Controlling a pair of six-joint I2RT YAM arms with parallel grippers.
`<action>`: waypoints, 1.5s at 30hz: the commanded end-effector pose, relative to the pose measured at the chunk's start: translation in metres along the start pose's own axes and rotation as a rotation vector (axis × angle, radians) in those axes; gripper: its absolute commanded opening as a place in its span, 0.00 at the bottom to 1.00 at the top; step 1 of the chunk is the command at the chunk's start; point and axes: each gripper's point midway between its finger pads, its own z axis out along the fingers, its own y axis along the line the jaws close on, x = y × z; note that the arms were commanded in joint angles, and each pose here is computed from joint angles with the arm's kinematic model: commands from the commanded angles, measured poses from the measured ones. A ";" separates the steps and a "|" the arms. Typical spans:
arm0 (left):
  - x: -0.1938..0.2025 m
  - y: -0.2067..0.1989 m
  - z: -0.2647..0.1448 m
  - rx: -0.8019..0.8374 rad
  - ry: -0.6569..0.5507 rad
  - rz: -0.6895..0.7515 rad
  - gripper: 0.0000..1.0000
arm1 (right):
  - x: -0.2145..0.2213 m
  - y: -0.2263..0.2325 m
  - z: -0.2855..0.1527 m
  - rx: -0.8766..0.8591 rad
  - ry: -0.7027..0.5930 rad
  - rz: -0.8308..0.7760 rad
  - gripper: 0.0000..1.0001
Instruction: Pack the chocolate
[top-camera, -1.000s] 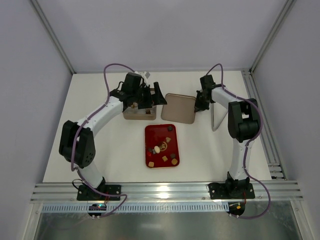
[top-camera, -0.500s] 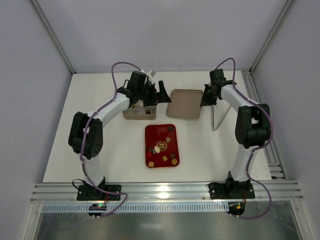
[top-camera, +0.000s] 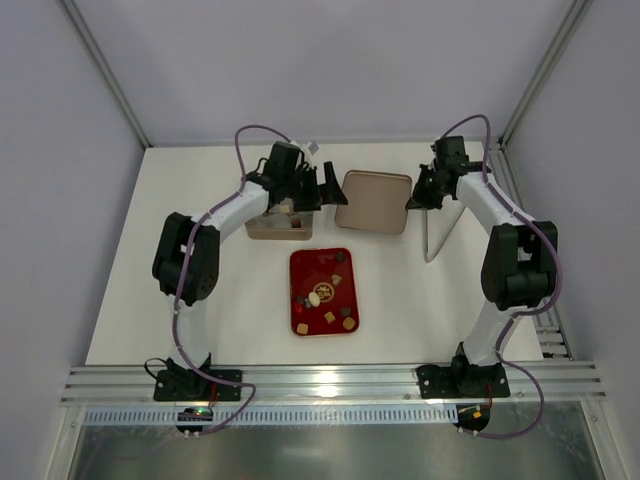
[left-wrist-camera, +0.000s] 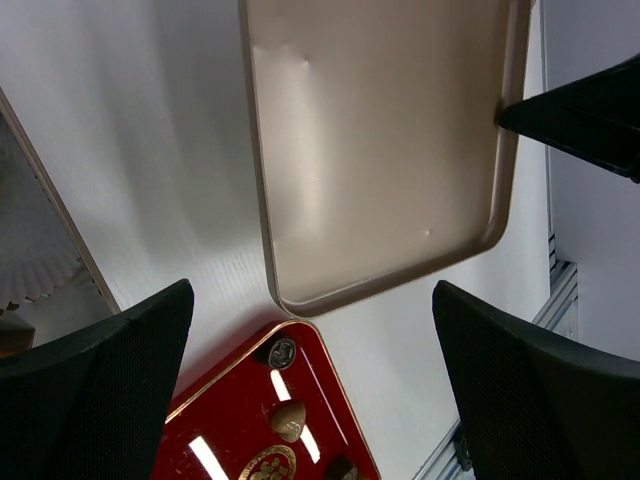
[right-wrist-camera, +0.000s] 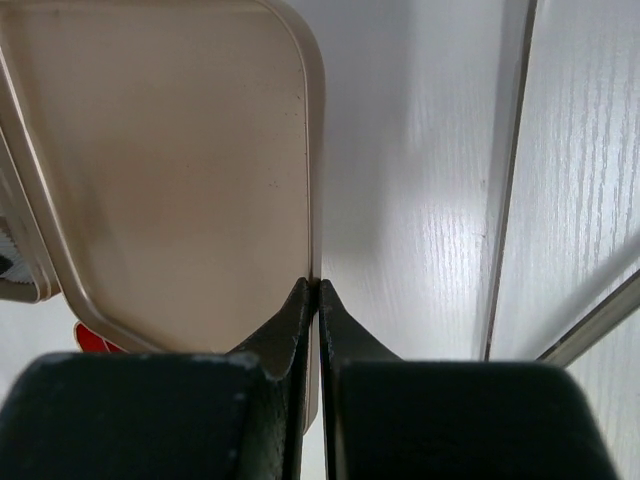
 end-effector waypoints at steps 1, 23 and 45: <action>-0.022 -0.014 0.004 0.052 -0.050 0.040 0.99 | -0.017 0.025 -0.034 -0.117 -0.075 0.000 0.04; -0.029 -0.054 0.000 0.240 -0.064 -0.078 0.75 | 0.000 0.061 -0.047 -0.302 -0.043 0.029 0.04; -0.015 -0.051 -0.042 0.190 -0.015 -0.195 0.00 | -0.005 0.079 -0.081 -0.132 -0.302 -0.270 0.67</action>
